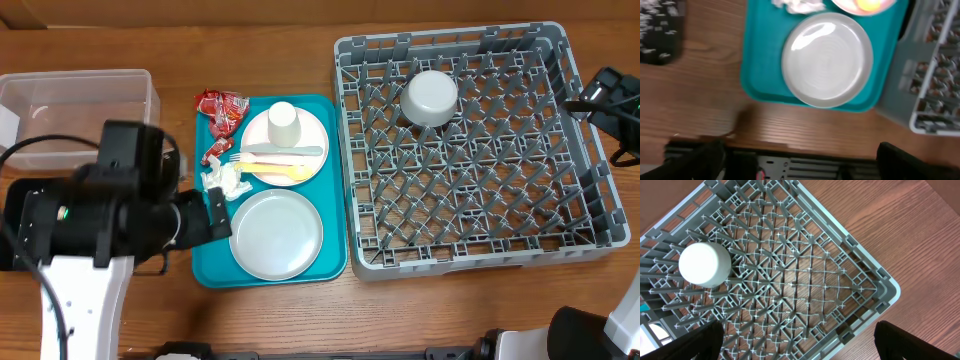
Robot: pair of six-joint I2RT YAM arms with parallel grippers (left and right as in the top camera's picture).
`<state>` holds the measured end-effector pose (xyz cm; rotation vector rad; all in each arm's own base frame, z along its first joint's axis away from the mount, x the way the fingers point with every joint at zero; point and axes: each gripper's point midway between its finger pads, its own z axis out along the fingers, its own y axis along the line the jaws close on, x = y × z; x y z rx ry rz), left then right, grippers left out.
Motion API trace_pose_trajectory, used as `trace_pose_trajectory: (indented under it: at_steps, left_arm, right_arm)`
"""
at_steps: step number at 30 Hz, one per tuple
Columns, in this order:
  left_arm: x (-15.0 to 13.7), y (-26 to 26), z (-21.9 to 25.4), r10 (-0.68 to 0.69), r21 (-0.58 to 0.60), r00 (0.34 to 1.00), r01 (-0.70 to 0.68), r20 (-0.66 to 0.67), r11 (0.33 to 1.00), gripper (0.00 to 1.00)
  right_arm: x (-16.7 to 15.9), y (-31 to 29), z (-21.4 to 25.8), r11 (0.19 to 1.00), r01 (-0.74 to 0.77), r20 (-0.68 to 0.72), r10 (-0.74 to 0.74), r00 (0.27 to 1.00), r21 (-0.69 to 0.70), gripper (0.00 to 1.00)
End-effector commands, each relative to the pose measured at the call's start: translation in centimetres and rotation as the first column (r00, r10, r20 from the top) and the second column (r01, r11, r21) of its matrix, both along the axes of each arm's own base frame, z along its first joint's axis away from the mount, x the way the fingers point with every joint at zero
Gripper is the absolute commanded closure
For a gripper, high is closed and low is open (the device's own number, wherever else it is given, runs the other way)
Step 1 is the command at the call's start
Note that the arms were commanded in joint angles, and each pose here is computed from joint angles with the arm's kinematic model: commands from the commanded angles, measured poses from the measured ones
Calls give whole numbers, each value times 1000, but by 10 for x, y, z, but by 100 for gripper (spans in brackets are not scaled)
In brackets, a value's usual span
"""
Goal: Sort waste into correct bins and load items into the dishwasher rack
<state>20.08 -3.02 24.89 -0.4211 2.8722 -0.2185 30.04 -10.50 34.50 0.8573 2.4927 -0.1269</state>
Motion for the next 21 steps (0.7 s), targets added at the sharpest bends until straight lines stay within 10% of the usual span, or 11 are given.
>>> trace_pose_trajectory:
  at_steps: [1, 13, 21]
  left_arm:
    - [1, 30, 11, 125, 106, 990, -132, 68, 986, 0]
    - [-5, 126, 2, 558, 199, 828, -558, 61, 806, 0]
    - [-2, 138, -12, 619, 173, 785, -608, -18, 775, 0]
  right_arm:
    - [0, -2, 0, 1000, 3, -4, -3, 1000, -13, 0]
    - [11, 8, 4, 999, -32, 51, 30, 998, 36, 0]
    - [22, 104, 18, 825, -333, 224, 255, 941, 458, 0]
